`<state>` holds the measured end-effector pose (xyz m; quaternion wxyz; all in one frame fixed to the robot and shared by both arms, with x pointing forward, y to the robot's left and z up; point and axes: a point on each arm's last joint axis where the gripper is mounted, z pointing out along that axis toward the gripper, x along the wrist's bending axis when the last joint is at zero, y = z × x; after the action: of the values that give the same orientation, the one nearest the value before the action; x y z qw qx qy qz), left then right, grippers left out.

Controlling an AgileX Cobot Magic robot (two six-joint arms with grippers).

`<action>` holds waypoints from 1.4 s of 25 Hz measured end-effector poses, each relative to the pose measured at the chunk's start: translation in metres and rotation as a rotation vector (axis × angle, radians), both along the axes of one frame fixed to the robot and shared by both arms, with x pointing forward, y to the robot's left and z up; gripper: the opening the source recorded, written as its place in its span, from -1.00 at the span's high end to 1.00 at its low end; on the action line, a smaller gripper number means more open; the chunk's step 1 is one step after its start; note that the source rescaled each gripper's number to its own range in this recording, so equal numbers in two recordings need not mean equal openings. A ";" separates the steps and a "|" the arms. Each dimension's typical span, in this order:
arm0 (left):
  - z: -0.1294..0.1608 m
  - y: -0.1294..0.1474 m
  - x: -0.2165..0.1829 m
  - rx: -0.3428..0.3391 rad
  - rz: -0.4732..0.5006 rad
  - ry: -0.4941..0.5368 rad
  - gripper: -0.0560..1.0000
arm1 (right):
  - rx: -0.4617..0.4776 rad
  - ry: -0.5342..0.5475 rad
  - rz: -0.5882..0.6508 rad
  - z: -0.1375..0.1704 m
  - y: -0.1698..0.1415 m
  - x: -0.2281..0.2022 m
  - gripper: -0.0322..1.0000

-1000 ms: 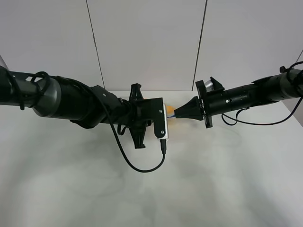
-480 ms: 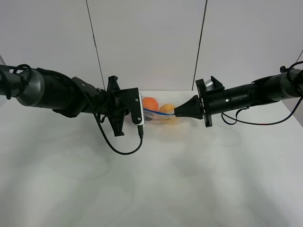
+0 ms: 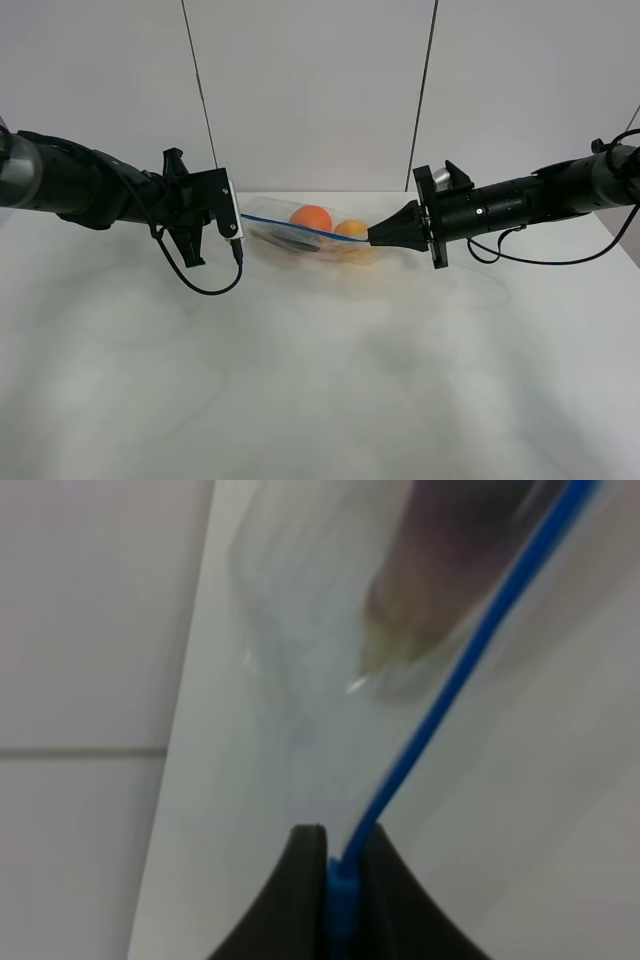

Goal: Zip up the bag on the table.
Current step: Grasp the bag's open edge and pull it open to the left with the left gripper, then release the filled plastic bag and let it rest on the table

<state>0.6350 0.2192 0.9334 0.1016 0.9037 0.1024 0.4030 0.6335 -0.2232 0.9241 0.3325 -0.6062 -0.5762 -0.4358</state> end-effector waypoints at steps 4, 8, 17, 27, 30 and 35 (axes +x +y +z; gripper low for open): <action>0.000 0.026 0.004 0.000 0.065 0.000 0.89 | -0.002 0.001 0.003 0.000 0.000 0.000 0.94; -0.001 0.040 0.005 -0.016 0.084 0.017 0.89 | 0.006 0.004 0.002 0.000 0.002 0.000 0.94; -0.003 0.046 0.004 -0.055 0.062 0.055 0.83 | 0.003 0.004 0.009 0.000 0.005 -0.001 0.94; -0.003 0.059 0.005 -0.075 0.133 0.046 -0.70 | -0.024 0.006 0.032 -0.002 0.000 -0.003 0.94; -0.002 0.070 0.006 -0.111 0.207 0.041 -0.77 | -0.024 0.006 0.032 -0.002 0.000 -0.003 0.94; -0.004 0.097 0.006 -0.233 0.383 0.046 -0.79 | -0.024 0.006 0.032 -0.002 0.000 -0.003 0.94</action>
<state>0.6411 0.3164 0.9299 0.1247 0.8587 0.3206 0.3798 0.6306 -0.2233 0.9220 0.3338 -0.6023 -0.5899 -0.4217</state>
